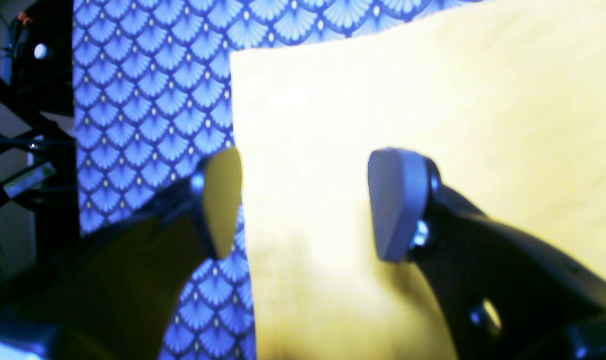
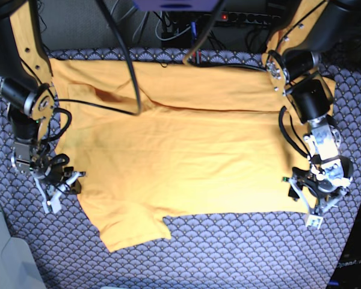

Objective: Fold the T-shirt properly
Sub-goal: 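Lower both grippers to the shirt's hem corners and grasp them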

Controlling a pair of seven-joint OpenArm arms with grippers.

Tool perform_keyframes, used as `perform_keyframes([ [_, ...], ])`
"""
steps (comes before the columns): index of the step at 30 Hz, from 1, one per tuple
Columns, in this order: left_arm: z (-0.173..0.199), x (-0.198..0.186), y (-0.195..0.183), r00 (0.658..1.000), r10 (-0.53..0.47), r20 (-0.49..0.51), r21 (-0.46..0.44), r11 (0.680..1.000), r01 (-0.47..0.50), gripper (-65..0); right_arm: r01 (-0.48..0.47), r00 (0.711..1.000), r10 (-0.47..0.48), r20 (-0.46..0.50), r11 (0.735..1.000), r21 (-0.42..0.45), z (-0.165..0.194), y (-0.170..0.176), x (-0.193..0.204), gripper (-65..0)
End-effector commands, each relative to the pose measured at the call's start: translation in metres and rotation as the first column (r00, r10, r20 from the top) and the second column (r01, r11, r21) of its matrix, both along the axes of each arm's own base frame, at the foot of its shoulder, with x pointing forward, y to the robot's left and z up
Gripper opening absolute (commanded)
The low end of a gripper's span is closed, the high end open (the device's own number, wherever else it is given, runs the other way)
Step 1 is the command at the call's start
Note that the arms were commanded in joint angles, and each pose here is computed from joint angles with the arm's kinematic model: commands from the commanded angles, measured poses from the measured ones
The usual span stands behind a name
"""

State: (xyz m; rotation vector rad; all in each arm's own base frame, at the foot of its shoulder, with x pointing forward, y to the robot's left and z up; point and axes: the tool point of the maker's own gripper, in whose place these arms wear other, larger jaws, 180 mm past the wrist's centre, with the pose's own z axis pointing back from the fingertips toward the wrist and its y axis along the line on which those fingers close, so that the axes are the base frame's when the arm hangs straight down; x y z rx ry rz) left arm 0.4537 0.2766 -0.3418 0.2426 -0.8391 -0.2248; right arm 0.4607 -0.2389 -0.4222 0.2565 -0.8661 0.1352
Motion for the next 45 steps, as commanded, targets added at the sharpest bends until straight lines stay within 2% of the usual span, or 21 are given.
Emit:
perform_keyframes([
  [1, 0.028, 0.018, 0.005, 0.995, 0.012, 0.101, 0.001, 1.000, -0.012, -26.0, 0.003, 0.999, -0.002, 0.032, 1.000, -0.019, 0.016, -0.007, 0.012, -65.0],
  [5, 0.013, 0.021, 0.022, 0.982, 0.128, 0.137, -0.018, 0.992, -0.126, -25.6, 0.010, 0.997, -0.004, 0.083, 0.998, -0.069, 0.034, -0.018, 0.022, -65.0],
  [11, -0.011, 0.030, 0.035, 0.974, 0.191, 0.119, -0.072, 0.980, -0.184, -25.6, 0.018, 0.995, -0.010, 0.097, 0.997, -0.077, 0.039, -0.023, 0.024, -65.0],
  [15, -0.007, 0.034, 0.054, 0.950, 0.263, 0.166, -0.124, 0.962, -0.244, -25.5, 0.016, 0.997, -0.010, 0.076, 0.997, -0.081, 0.030, -0.023, 0.016, -65.0],
  [20, -0.007, 0.043, 0.056, 0.946, 0.266, 0.186, -0.164, 0.958, -0.237, -25.5, 0.009, 0.999, -0.005, 0.046, 0.996, -0.085, 0.018, -0.022, 0.007, -65.0],
  [23, -0.003, 0.049, 0.067, 0.921, 0.318, 0.222, -0.161, 0.944, -0.287, -25.5, 0.009, 0.999, -0.005, 0.046, 0.996, -0.085, 0.018, -0.022, 0.007, -65.0],
  [27, -0.012, 0.049, 0.078, 0.913, 0.348, 0.211, -0.174, 0.933, -0.315, -25.5, 0.007, 0.999, -0.003, 0.043, 0.996, -0.090, 0.017, -0.023, 0.006, -65.0],
  [34, -0.025, 0.050, 0.068, 0.918, 0.328, 0.225, -0.213, 0.936, -0.282, -25.5, 0.009, 0.999, -0.005, 0.043, 0.996, -0.092, 0.018, -0.025, 0.005, -65.0],
  [37, -0.026, 0.049, 0.067, 0.918, 0.328, 0.223, -0.214, 0.935, -0.282, -23.0, 0.008, 1.000, -0.005, 0.030, 0.996, -0.092, 0.011, -0.025, 0.000, -65.0],
  [42, -0.027, 0.042, 0.080, 0.880, 0.416, 0.227, -0.263, 0.897, -0.356, -20.6, 0.009, 1.000, -0.006, 0.030, 0.996, -0.091, 0.010, -0.025, -0.001, -65.0],
  [45, -0.040, 0.031, 0.082, 0.876, 0.438, 0.205, -0.274, 0.884, -0.378, -20.6, 0.007, 1.000, -0.005, 0.030, 0.996, -0.092, 0.010, -0.025, -0.001, -65.0],
])
